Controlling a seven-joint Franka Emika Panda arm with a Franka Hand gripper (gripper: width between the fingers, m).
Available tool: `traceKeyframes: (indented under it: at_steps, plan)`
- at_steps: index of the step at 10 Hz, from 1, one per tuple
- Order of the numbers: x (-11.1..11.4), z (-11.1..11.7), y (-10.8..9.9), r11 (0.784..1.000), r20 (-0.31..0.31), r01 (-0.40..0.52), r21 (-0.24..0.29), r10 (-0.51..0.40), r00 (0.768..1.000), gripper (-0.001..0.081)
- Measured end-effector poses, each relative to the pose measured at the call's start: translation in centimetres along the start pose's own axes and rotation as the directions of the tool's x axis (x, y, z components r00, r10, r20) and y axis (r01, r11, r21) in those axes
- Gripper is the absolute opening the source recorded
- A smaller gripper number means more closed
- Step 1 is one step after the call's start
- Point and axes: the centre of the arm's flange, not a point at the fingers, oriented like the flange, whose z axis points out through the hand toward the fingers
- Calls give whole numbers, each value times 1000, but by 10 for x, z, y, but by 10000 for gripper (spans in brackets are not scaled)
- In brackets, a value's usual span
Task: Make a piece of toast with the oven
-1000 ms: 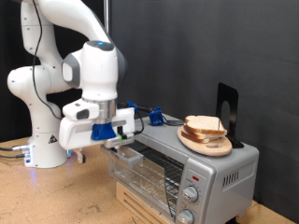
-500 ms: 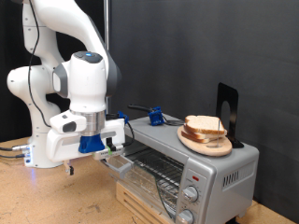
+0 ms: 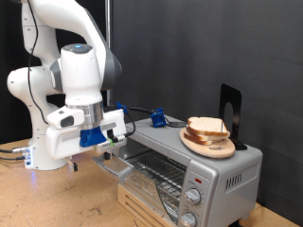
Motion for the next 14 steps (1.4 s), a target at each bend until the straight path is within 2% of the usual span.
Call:
traceKeyframes:
  at_steps: [2, 5, 11, 14]
  plan:
    - [1, 0, 5, 999, -8, -17, -27, 17, 1000, 808]
    - [11, 11, 13, 993, -44, -91, -75, 88, 995, 808]
    - [57, 31, 6, 984, -97, -164, -73, 157, 983, 808]
    - [65, 43, 9, 981, -89, -167, -97, 159, 983, 808]
